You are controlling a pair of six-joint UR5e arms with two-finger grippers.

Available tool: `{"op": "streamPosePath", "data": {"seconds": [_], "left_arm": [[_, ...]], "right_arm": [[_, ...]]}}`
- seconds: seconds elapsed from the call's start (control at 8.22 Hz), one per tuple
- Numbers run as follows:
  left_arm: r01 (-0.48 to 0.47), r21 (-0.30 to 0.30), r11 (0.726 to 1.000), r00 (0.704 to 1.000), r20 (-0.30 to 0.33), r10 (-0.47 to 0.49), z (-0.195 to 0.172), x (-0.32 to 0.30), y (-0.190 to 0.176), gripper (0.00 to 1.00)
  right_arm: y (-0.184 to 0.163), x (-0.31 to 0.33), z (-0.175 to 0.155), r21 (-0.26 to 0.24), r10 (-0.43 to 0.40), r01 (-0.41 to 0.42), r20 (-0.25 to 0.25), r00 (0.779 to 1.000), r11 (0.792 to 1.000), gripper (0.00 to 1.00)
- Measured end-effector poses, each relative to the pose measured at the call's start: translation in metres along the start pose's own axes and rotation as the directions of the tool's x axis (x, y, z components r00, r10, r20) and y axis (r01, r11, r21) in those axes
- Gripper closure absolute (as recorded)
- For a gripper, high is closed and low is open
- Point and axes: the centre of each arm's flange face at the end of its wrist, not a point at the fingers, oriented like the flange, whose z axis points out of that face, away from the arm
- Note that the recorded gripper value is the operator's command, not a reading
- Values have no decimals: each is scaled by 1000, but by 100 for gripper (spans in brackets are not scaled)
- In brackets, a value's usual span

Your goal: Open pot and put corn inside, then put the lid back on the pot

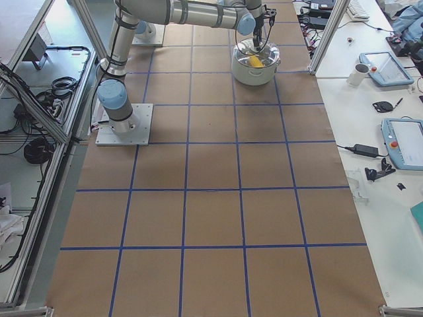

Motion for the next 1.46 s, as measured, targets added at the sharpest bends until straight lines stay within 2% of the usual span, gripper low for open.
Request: {"op": "streamPosePath", "data": {"seconds": [0.24,0.36,0.85,1.22,1.46], "left_arm": [[1,0,1000,1000,0,-1,0,0,0,0],[1,0,1000,1000,0,-1,0,0,0,0],[1,1,1000,1000,0,-1,0,0,0,0],[4,2,1000,1000,0,-4,-1,0,0,0],[5,0,1000,1000,1,-5,-1,0,1,0]], "right_arm": [[1,0,3,-7,13,-13,3,1000,1000,10],[2,0,6,-16,17,-17,3,1000,1000,0],[2,-1,2,-23,21,-20,22,1000,1000,0],[2,14,-64,15,2,-3,44,999,1000,0],[9,61,-127,-32,-23,23,-1,1000,999,0]]}}
